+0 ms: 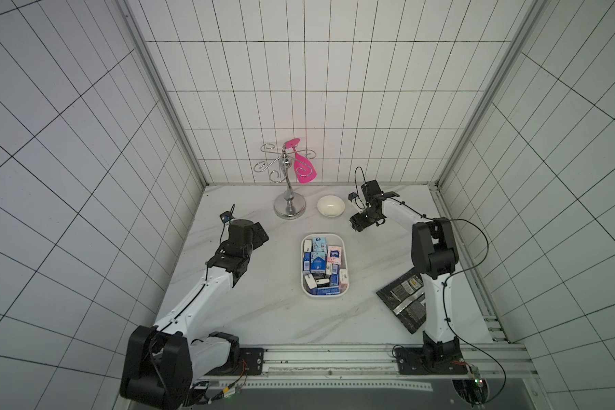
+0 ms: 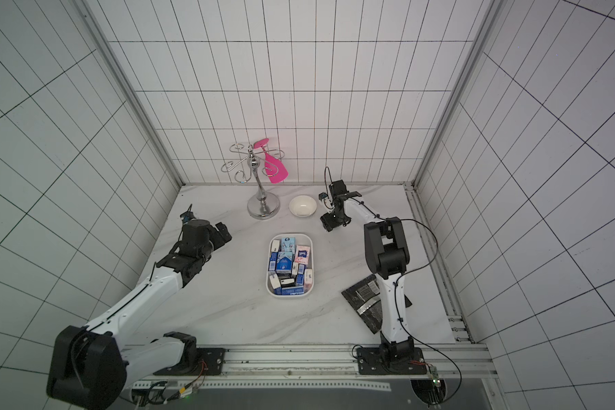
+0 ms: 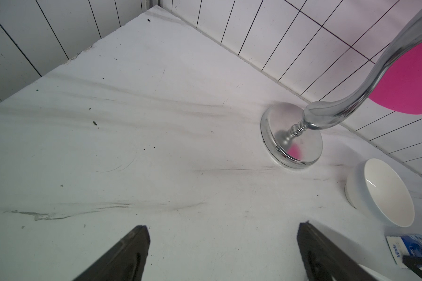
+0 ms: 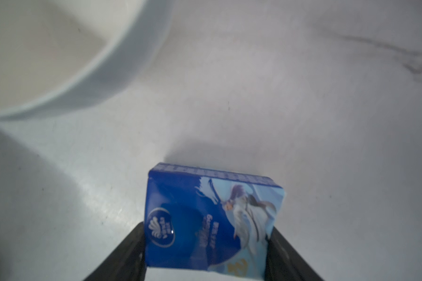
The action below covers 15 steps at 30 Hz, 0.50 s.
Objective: Take the pocket tissues out of the storage box
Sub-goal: Place the pocket tissues at the center of the board.
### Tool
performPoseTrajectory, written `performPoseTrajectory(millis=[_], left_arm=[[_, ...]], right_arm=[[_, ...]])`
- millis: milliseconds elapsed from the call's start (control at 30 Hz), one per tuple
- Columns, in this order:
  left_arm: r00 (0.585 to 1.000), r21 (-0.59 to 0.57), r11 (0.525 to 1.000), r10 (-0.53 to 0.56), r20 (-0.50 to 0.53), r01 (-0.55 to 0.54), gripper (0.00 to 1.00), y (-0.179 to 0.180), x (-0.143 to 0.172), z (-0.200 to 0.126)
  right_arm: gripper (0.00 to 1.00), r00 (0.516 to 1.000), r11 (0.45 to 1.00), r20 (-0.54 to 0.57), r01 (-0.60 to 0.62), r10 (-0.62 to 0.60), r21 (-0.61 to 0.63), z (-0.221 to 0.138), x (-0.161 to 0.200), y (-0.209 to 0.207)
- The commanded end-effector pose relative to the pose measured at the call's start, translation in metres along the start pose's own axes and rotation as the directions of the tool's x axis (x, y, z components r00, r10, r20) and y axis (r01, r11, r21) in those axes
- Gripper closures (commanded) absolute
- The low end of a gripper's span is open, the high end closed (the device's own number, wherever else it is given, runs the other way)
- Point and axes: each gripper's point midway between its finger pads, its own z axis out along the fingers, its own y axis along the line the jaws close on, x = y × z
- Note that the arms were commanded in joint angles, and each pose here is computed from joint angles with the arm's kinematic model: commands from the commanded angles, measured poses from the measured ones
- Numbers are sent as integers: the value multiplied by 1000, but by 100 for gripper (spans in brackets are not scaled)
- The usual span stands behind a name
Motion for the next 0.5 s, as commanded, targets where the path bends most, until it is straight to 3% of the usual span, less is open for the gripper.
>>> performPoseTrajectory(millis=[0,133,300,467], left_arm=[[1000,12,1000,-13,3,13,2,-2,0,1],[1000,30,999,-16,-15,16,2,-6,5,2],[1000,45,999,-14,-19,15,2,-10,6,0],[1000,47,999,-14,-10,15,2,-10,3,-2]], right_arm=[[29,996,995,23,-86,85,48,-16,9,9],[29,982,979,-26,-183,186,85,-8,32,19],[25,981,977,-27,-186,190,100,-4,42,33],[16,981,973,18,-192,191,132,-28,36,29]])
